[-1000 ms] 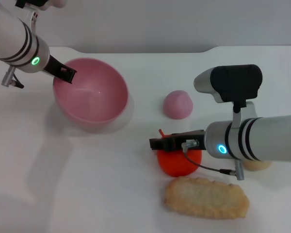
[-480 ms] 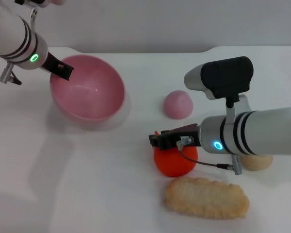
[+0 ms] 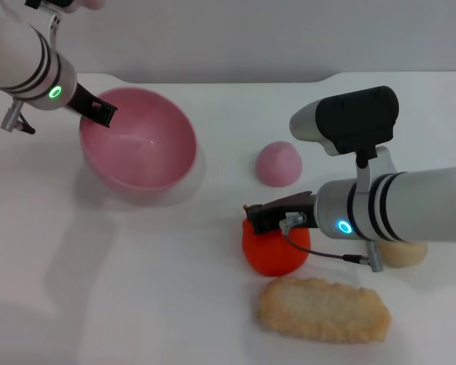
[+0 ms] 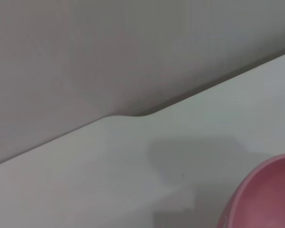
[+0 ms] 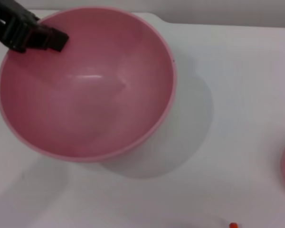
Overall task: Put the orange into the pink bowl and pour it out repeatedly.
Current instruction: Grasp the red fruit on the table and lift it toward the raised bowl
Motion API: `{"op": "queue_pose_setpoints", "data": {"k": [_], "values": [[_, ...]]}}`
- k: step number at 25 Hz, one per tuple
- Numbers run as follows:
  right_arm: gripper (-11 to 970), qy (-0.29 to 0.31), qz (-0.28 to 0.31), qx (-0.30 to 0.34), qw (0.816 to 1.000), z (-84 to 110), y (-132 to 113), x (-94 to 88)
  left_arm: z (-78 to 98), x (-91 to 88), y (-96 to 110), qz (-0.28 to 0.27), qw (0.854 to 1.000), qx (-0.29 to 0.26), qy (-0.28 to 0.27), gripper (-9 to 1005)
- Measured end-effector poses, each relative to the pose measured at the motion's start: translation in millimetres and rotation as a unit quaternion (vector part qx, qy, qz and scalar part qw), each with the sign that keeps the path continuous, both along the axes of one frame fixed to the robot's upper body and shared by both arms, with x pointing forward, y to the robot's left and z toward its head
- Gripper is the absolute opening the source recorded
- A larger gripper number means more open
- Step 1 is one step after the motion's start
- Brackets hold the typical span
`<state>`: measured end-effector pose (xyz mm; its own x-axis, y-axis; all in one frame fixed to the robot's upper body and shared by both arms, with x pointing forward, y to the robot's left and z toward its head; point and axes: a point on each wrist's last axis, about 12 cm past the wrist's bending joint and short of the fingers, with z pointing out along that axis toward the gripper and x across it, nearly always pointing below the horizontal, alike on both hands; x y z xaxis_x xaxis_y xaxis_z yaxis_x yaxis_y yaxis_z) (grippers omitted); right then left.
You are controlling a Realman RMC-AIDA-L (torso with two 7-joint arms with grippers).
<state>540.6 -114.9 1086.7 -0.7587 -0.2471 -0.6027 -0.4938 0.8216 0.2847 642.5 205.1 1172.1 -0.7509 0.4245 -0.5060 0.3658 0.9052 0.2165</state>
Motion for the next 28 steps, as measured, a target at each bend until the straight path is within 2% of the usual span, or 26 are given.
{"op": "queue_pose_setpoints", "data": {"k": [4, 8, 15, 21, 23, 28], "values": [[-2, -0.004, -0.002, 0.004, 1.000, 2.2, -1.9, -1.1, -1.0, -0.8, -2.2, -0.001, 1.000, 0.000, 0.001, 128], [5, -0.015, -0.018, 0.017, 1.000, 9.0, -7.9, 1.3, -2.4, -2.2, -5.1, -0.004, 1.000, 0.001, 0.005, 129], [16, -0.041, -0.008, -0.009, 0.999, 17.0, -9.8, 2.3, -1.8, -2.4, -7.7, -0.008, 1.000, 0.002, 0.006, 131], [181, -0.038, 0.000, -0.012, 0.999, 19.0, -7.2, 0.0, 0.1, -1.5, -9.5, -0.010, 1.000, 0.004, 0.005, 133], [401, -0.028, 0.003, -0.011, 1.000, 19.5, -5.7, -3.8, 0.3, -1.5, -9.9, -0.010, 1.000, 0.004, 0.006, 133], [645, -0.012, 0.004, -0.018, 1.000, 18.3, -5.9, -7.7, 1.4, -0.9, -10.8, -0.011, 1.000, 0.005, 0.005, 134]]}}
